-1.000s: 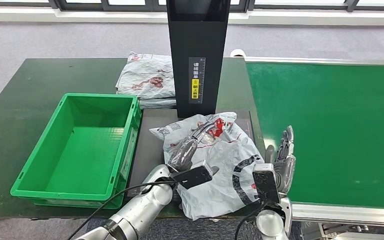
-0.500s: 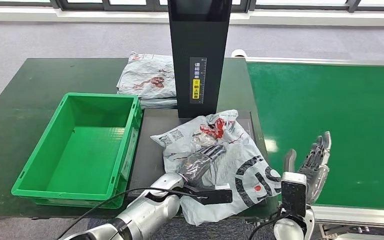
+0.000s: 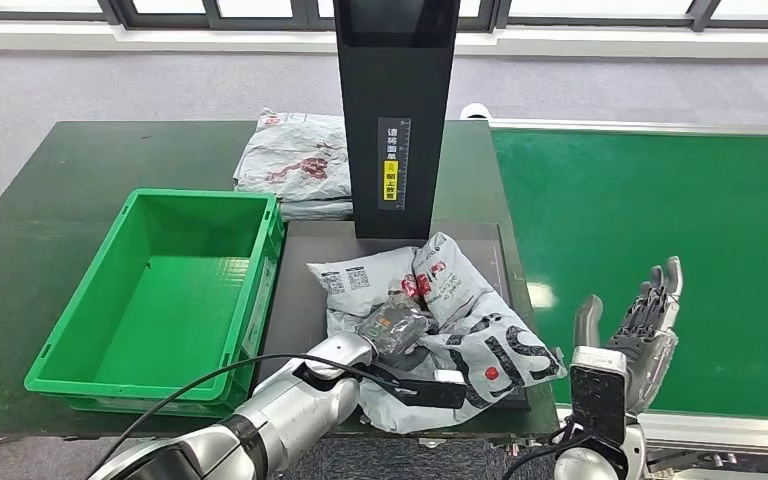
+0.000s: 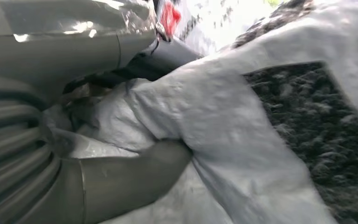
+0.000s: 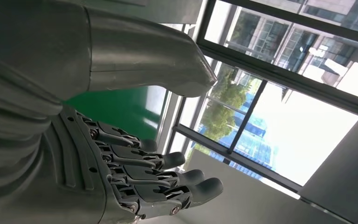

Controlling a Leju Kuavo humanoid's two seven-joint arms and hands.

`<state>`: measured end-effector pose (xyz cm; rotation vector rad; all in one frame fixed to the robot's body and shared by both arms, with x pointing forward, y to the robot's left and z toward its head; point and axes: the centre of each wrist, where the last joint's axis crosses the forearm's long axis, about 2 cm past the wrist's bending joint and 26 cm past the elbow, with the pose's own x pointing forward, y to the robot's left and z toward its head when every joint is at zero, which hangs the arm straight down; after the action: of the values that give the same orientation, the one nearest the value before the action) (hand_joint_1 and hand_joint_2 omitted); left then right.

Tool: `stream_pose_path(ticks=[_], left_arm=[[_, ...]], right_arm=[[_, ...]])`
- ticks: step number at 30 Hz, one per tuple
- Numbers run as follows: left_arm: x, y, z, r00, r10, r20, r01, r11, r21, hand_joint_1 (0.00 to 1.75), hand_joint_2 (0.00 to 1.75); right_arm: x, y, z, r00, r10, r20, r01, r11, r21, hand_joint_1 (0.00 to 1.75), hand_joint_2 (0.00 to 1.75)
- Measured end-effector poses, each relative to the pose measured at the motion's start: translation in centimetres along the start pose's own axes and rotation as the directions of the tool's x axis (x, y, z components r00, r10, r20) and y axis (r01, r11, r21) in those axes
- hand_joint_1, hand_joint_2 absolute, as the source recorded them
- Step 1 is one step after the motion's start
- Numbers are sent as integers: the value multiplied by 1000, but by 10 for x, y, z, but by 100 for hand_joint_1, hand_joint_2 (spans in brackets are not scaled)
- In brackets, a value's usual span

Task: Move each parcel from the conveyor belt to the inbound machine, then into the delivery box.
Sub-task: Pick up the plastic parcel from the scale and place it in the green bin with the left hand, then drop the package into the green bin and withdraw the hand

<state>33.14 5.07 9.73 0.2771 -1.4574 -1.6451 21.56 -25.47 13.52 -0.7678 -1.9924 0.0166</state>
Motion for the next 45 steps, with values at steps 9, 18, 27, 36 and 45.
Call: stream_pose_path(ticks=[9,18,27,36,45], left_arm=[[-32,50,1,995,93,-27,-80,949,306,175,175],[-38,56,2,993,115,-37,-96,938,334,175,175],[-42,69,5,994,91,-55,-52,867,496,175,175],[-71,132,48,920,-132,-370,386,479,788,175,175],[-117,130,143,776,54,-628,600,244,762,175,175]], right_arm=[[-2,-1,8,999,15,-32,-15,1000,25,0,175],[-2,-1,8,999,17,-32,-16,1000,26,0,175],[-2,0,8,999,15,-44,-14,999,31,0,175],[-18,12,21,992,12,-128,2,994,109,0,175],[-35,24,33,980,31,-195,8,980,198,0,175]])
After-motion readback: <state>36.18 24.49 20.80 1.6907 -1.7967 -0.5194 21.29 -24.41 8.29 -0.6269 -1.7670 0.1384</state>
